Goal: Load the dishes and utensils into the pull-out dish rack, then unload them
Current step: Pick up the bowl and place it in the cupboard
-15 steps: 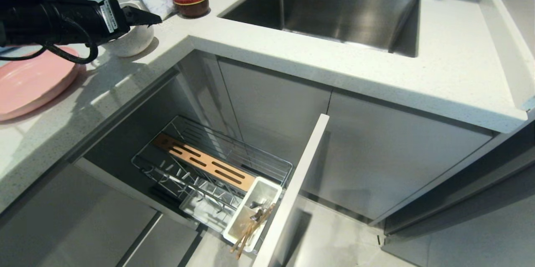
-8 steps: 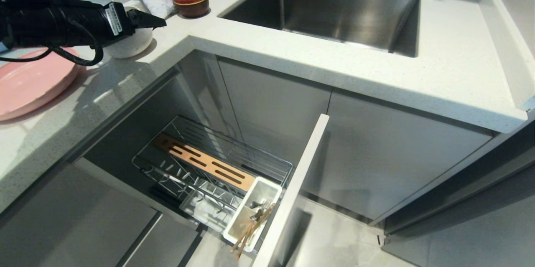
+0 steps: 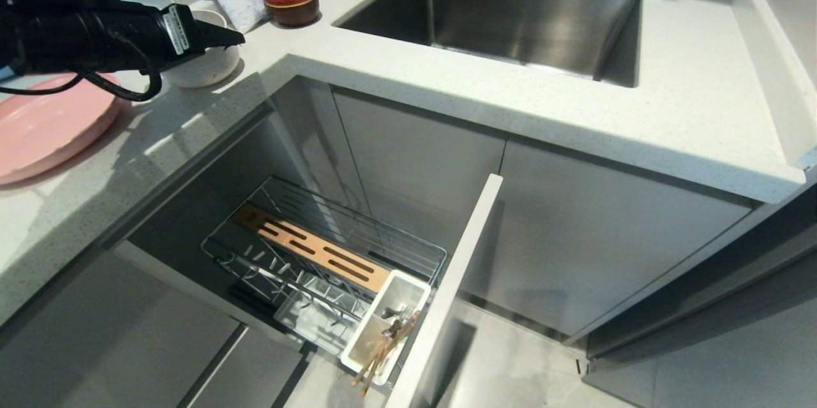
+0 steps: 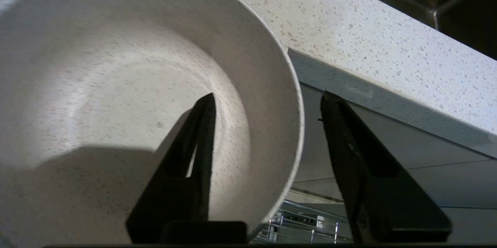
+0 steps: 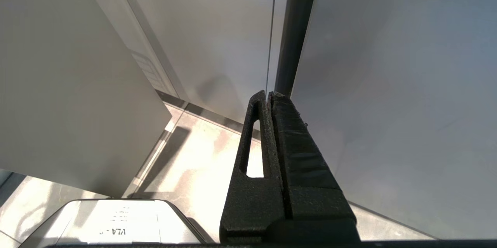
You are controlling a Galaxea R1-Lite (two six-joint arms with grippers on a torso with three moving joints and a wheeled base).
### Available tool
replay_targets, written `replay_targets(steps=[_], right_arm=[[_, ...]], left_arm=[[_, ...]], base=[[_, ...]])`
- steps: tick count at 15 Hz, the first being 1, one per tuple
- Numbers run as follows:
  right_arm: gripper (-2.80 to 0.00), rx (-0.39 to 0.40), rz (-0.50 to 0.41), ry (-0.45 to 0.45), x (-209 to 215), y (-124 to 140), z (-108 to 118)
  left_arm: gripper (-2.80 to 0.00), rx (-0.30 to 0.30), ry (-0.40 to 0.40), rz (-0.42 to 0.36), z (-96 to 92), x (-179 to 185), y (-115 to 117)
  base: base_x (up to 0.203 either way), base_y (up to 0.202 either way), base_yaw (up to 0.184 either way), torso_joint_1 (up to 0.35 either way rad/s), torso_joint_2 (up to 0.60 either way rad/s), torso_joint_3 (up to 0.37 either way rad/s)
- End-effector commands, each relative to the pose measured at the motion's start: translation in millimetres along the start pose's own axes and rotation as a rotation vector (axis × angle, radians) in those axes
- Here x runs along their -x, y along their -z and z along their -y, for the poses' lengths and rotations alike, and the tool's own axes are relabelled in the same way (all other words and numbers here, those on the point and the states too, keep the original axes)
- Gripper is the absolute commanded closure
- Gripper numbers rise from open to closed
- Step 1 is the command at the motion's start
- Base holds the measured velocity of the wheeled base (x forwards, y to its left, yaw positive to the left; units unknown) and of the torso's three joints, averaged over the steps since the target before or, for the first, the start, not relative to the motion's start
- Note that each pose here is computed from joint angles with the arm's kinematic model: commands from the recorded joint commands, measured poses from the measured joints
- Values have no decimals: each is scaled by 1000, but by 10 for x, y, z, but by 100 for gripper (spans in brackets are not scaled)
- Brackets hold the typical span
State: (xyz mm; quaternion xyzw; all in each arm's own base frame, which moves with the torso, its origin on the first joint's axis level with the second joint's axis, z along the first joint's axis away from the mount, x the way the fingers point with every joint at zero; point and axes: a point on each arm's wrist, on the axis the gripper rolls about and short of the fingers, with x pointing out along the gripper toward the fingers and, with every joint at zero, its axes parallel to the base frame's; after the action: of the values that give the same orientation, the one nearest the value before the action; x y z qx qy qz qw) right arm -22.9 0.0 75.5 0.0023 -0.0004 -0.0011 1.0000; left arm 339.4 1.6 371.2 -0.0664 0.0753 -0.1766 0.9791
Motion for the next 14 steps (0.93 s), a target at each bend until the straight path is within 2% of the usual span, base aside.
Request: replay_targets(steps=[1, 10, 13, 14], right_arm=[[0, 0, 2, 1, 2, 5, 0], [0, 0, 2, -1, 2, 5, 0], [0, 0, 2, -1, 2, 5, 0], [0, 0, 2, -1, 2, 5, 0]], left_arm=[[0, 2, 1, -3, -3, -4, 5], [0, 0, -2, 2, 22, 30, -13], [0, -2, -26, 44, 124, 235, -138], [0, 22, -29, 58, 191, 318, -181]], base=[[0, 0, 0, 0, 0, 0], [0, 0, 0, 0, 0, 0], [0, 0, 0, 0, 0, 0], [0, 0, 0, 0, 0, 0]])
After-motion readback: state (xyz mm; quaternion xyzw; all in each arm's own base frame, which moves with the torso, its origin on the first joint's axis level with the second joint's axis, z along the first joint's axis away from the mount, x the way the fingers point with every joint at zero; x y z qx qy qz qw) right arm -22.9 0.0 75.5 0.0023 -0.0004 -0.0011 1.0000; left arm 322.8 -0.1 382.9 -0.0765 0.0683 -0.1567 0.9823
